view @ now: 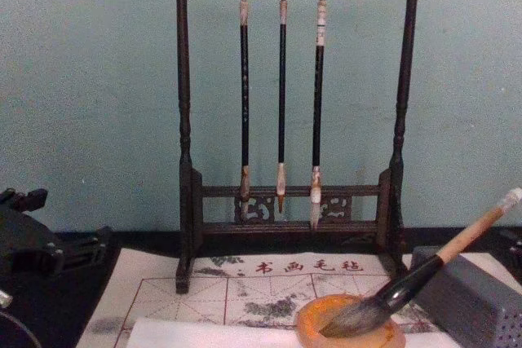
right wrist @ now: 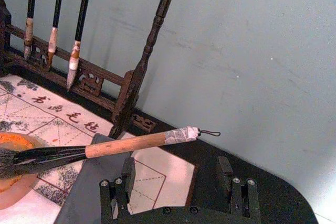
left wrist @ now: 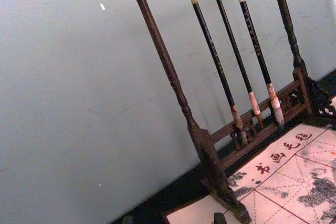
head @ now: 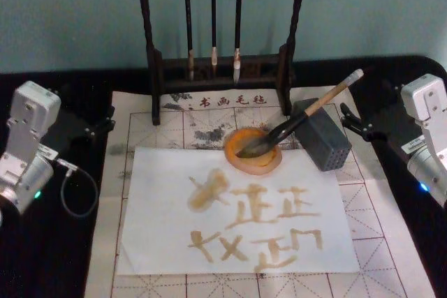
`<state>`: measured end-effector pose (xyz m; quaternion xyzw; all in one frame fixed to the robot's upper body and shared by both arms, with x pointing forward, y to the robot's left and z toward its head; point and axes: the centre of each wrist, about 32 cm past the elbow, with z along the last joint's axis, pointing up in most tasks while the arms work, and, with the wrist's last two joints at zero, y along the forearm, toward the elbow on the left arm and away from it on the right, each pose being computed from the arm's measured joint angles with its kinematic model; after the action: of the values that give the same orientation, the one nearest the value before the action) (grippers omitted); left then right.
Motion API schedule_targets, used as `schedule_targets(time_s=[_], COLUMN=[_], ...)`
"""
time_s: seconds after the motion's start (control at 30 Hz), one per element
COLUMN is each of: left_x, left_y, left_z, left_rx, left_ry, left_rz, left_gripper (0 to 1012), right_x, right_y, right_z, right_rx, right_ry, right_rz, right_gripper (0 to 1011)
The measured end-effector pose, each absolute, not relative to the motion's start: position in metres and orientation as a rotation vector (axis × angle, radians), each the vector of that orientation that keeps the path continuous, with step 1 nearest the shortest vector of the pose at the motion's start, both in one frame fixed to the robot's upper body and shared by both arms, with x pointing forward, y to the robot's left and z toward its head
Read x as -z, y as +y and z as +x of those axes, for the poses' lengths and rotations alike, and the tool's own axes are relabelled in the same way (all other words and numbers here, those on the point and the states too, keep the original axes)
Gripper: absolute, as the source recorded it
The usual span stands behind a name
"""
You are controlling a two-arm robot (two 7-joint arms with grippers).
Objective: Pick up the brush from the inkstone, write on the paper, then place the brush back to its original position.
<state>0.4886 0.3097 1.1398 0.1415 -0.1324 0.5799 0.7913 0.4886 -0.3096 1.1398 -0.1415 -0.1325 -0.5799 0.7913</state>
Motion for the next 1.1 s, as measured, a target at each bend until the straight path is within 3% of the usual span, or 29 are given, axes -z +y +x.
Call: schedule_targets(time_s=[1.1], left_x=[-1.1398], left_y=[0.3097], left_z=[0.4886], left_rx=[-1.248], left_ry=[-0.285], left_rz=[0.304], left_gripper=[1001], right_x=[-1.1398], right_y=[-0.3096], right_z=[0.4887], right_rx=[1.248], right_ry=[-0.285], right_rz=[-0.304], right_gripper=[1000])
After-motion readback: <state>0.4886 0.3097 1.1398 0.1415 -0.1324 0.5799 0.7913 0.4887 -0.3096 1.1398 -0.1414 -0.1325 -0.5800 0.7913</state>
